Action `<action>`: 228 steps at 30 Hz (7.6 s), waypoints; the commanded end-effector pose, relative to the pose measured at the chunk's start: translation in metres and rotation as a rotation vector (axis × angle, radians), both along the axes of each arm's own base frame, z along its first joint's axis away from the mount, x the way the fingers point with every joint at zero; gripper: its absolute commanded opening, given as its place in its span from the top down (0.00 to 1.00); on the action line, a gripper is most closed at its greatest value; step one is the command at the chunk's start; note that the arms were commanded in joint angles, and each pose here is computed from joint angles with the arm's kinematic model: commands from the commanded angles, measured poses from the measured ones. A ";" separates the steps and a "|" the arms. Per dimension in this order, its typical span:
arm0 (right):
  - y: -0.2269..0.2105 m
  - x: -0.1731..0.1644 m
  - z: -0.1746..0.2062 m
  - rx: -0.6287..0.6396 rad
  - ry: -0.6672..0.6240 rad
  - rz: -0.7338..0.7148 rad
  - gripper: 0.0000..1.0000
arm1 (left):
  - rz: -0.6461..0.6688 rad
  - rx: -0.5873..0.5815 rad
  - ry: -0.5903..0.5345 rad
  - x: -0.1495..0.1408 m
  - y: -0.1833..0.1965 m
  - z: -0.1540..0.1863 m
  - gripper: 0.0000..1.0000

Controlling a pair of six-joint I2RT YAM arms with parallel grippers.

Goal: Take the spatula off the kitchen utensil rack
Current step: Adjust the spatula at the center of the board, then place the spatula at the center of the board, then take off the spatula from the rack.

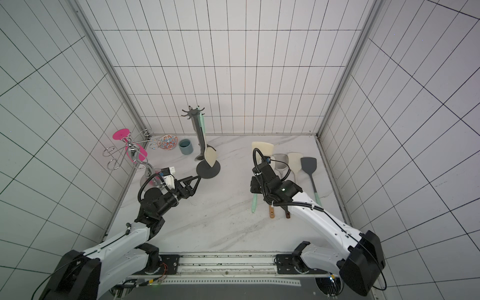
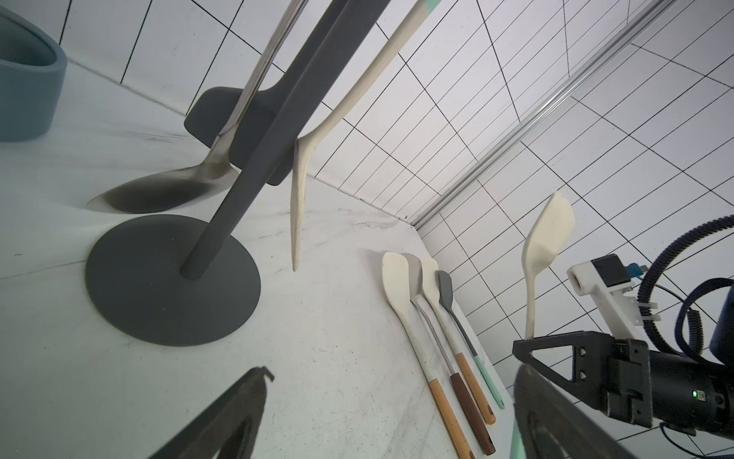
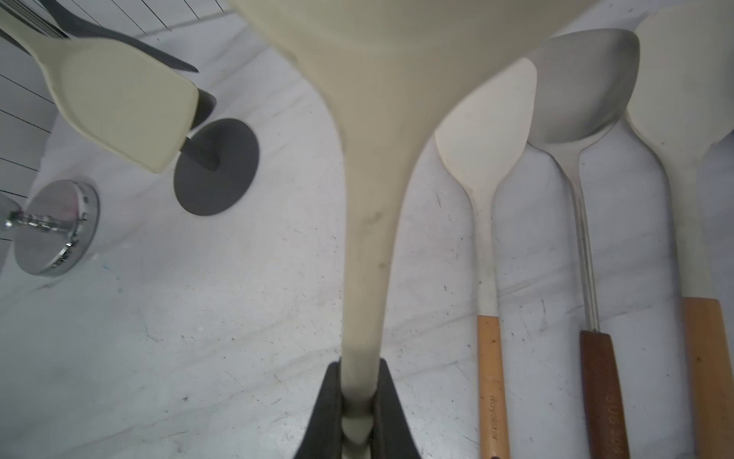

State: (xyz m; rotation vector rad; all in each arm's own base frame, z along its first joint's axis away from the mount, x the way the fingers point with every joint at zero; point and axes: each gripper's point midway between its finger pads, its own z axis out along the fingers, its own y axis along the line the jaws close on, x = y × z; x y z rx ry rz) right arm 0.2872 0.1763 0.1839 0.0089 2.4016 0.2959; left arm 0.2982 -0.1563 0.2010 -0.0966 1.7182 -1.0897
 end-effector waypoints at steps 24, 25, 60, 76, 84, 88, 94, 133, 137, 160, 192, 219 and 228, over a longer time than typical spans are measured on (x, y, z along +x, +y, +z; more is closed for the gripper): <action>0.034 0.056 -0.102 -0.127 0.404 0.097 1.00 | 0.009 0.009 0.017 0.013 -0.002 -0.002 0.02; 0.033 0.057 -0.106 -0.130 0.412 0.092 1.00 | 0.008 0.010 0.017 0.013 -0.003 -0.003 0.02; 0.019 0.060 -0.146 -0.213 0.477 0.071 0.79 | 0.003 0.007 0.010 0.012 -0.003 -0.002 0.02; 0.025 0.048 -0.084 -0.100 0.348 0.141 0.45 | 0.010 0.005 -0.057 0.001 0.001 0.017 0.03; 0.012 0.025 -0.025 -0.047 0.187 0.193 0.22 | 0.072 -0.008 -0.178 -0.022 0.019 0.048 0.03; 0.003 0.008 0.001 -0.017 0.092 0.217 0.04 | 0.125 -0.016 -0.228 -0.033 0.031 0.060 0.03; -0.010 -0.012 0.017 0.087 -0.075 0.192 0.01 | 0.225 -0.008 -0.271 -0.042 0.051 0.063 0.03; 0.163 0.112 0.111 0.587 -0.526 0.628 0.28 | 0.101 0.054 0.176 0.029 0.012 -0.042 0.02; 0.191 0.127 0.124 0.624 -0.576 0.692 0.35 | 0.108 0.039 0.192 0.030 0.016 -0.044 0.02; 0.260 0.168 0.129 0.582 -0.752 0.770 0.63 | 0.125 -0.008 0.187 0.029 0.028 -0.038 0.02; 0.233 0.166 0.171 0.240 -0.854 0.609 1.00 | 0.142 -0.027 0.149 0.024 0.035 -0.026 0.02; 0.187 0.133 0.191 0.318 -0.906 0.502 1.00 | 0.138 -0.023 0.142 0.024 0.035 -0.027 0.02; 0.163 0.136 0.188 0.321 -0.755 0.423 1.00 | 0.134 -0.022 0.141 0.023 0.034 -0.027 0.02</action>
